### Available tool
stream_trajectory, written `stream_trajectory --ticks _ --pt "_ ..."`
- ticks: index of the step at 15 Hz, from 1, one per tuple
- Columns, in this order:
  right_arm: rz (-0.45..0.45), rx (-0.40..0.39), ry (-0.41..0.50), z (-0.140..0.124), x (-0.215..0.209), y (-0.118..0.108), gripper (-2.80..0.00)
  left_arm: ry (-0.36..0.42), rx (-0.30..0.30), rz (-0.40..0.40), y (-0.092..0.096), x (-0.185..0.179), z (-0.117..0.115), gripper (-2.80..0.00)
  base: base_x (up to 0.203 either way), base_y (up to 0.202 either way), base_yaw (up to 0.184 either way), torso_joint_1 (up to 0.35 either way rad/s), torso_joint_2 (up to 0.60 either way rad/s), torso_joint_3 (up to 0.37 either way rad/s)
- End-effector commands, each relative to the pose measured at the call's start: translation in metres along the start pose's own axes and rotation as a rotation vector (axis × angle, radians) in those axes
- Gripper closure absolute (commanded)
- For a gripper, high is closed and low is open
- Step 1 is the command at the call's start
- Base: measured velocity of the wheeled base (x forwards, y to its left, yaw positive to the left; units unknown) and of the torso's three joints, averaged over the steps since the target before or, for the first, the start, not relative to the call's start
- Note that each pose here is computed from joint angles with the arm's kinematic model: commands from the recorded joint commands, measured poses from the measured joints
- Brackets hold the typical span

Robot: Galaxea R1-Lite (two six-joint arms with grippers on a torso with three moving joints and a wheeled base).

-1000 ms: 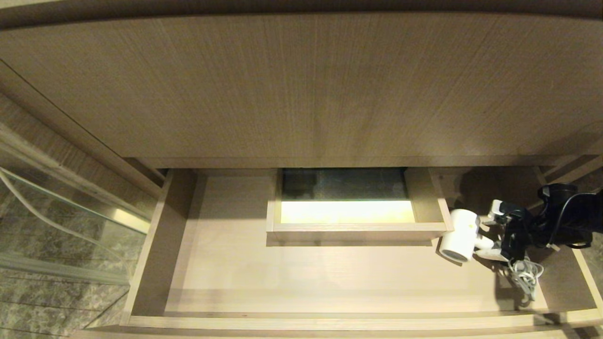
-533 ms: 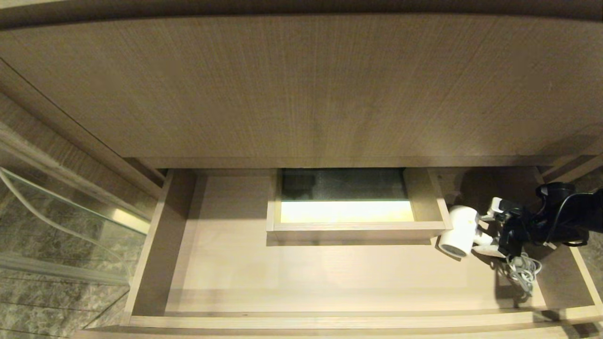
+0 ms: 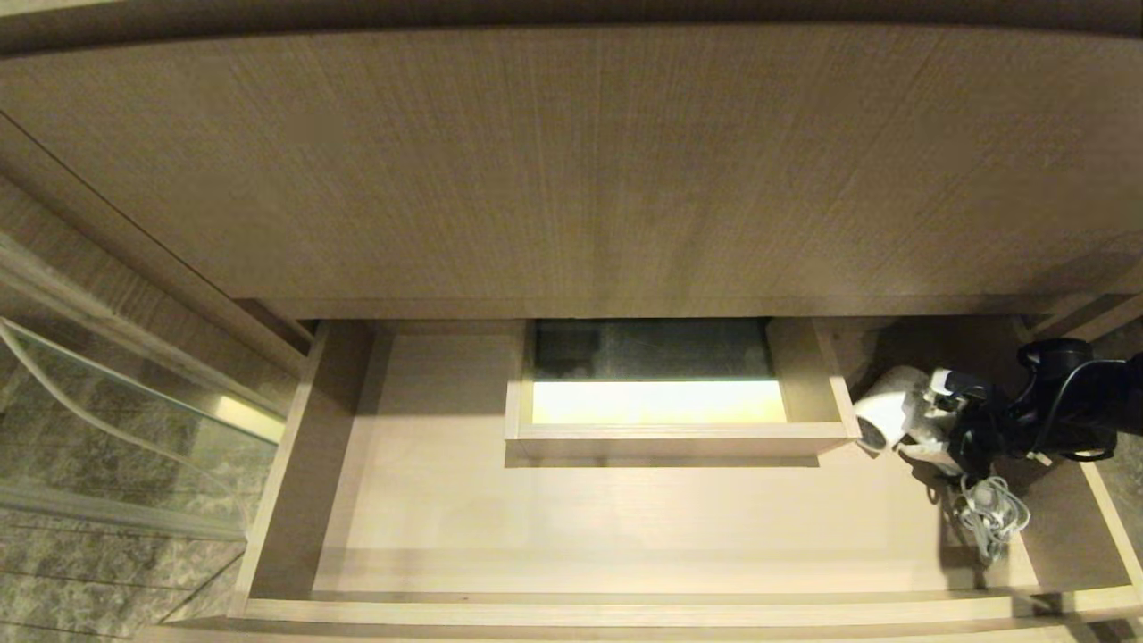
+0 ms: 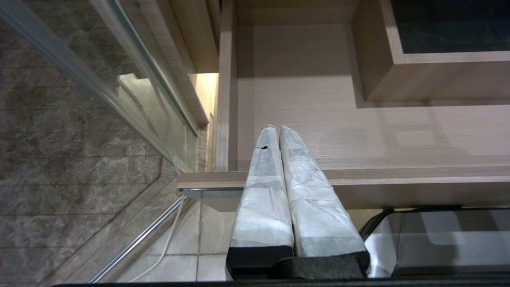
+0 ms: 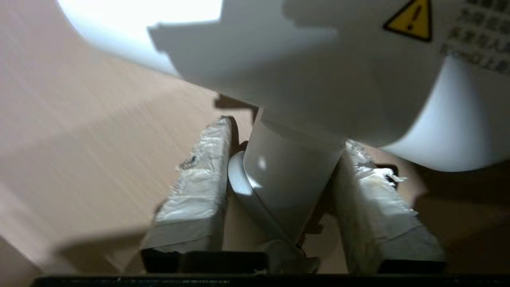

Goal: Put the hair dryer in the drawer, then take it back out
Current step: Take the hairdryer out

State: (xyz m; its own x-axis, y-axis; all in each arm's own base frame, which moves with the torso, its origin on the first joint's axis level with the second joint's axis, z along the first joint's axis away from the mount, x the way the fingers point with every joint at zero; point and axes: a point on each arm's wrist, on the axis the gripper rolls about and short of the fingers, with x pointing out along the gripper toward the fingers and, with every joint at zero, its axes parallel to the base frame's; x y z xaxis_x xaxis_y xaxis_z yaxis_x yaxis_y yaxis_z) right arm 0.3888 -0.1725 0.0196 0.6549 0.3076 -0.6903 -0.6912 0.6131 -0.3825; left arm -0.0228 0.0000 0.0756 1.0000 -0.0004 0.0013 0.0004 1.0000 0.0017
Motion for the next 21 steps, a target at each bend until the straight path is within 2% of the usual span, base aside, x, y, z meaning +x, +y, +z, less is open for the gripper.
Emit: stream_trajectory --ticks 1,4,7,10,13,21 --pt "-0.041 -0.023 -0.01 0.009 -0.018 -0.008 0.0 -0.002 0.0 0.0 0.0 0.0 0.0 0.0 0.0 0.0 0.0 0.0 0.0 0.0" --pt "-0.061 -0.022 -0.006 0.015 -0.036 -0.009 0.0 -0.001 0.0 0.0 0.0 0.0 0.0 0.0 0.0 0.0 0.0 0.0 0.0 0.0" --pt "-0.102 -0.017 0.004 0.028 -0.075 -0.01 0.0 0.0 0.0 0.0 0.0 0.0 0.0 0.0 0.0 0.0 0.0 0.0 0.0 0.0" --pt "-0.113 0.007 0.018 0.033 -0.104 0.002 0.0 0.0 0.0 0.0 0.0 0.0 0.0 0.0 0.0 0.0 0.0 0.0 0.0 0.0" --pt "-0.109 0.024 0.025 0.033 -0.115 0.013 0.0 0.0 0.0 0.0 0.0 0.0 0.0 0.0 0.0 0.0 0.0 0.0 0.0 0.0" --pt "-0.129 0.009 0.011 0.054 -0.152 0.046 0.0 -0.002 0.0 0.0 0.0 0.0 0.0 0.0 0.0 0.0 0.0 0.0 0.0 0.0"
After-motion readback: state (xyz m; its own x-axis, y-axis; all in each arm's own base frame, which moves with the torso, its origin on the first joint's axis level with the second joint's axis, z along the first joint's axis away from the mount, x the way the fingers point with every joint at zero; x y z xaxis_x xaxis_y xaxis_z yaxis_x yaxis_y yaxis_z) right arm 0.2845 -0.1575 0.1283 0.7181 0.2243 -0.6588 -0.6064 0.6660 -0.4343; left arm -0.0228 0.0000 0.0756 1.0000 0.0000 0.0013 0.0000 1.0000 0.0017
